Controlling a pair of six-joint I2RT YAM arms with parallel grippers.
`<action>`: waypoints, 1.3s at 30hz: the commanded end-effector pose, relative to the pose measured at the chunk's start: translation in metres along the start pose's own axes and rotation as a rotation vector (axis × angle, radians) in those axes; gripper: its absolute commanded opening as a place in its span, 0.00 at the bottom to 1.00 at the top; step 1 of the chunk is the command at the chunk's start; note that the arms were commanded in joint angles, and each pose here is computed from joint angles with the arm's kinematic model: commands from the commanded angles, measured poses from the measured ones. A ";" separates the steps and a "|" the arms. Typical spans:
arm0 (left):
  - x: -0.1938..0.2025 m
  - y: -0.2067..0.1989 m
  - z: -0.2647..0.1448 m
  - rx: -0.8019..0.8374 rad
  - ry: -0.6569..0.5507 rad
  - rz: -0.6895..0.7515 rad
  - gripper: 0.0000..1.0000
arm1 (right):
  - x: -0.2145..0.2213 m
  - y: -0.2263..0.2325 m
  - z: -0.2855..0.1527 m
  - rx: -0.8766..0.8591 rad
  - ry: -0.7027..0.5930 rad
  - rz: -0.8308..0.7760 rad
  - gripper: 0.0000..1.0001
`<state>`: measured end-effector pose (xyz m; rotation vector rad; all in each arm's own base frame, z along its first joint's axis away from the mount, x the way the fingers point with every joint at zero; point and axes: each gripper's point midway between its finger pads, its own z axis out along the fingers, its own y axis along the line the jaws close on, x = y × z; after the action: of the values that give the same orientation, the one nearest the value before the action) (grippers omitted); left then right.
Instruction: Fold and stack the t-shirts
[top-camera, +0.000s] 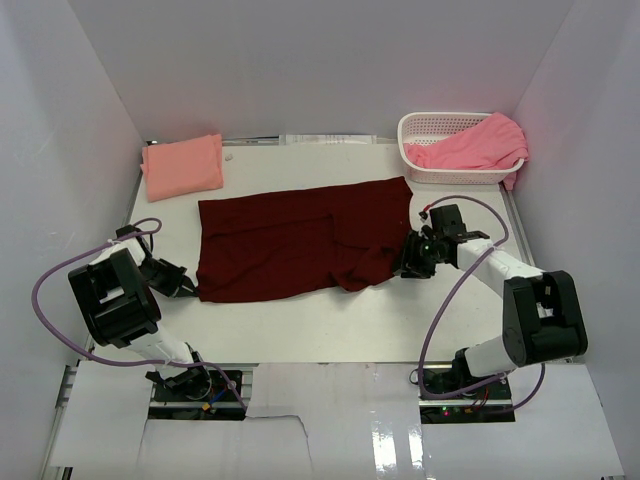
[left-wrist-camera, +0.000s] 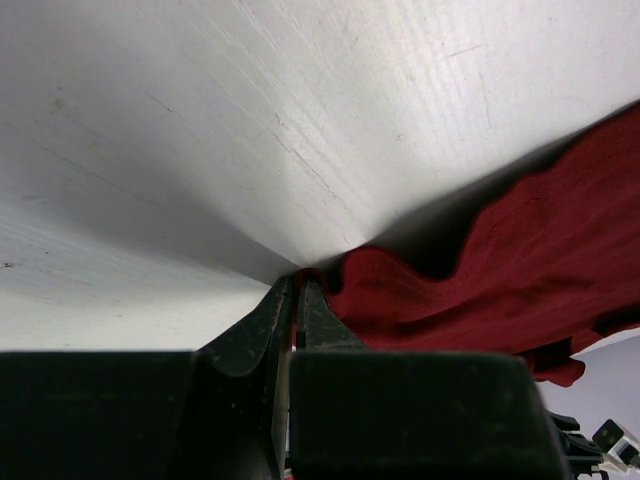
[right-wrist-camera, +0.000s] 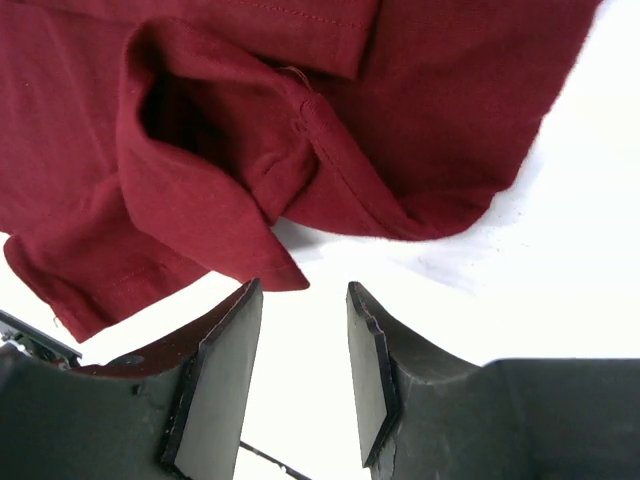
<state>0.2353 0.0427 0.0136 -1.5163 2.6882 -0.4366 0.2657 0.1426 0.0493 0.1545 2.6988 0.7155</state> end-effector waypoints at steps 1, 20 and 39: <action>-0.012 0.008 0.011 -0.034 -0.058 0.026 0.01 | 0.000 0.006 0.006 -0.047 0.010 -0.024 0.45; -0.011 0.010 0.013 -0.041 -0.052 0.024 0.00 | 0.006 0.014 0.025 -0.136 0.034 0.027 0.25; -0.011 0.008 0.012 -0.034 -0.054 0.027 0.00 | 0.005 0.013 0.013 -0.111 0.019 -0.019 0.31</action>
<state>0.2359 0.0425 0.0137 -1.5148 2.6864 -0.4406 0.2661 0.1620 0.0362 0.1447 2.6888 0.8839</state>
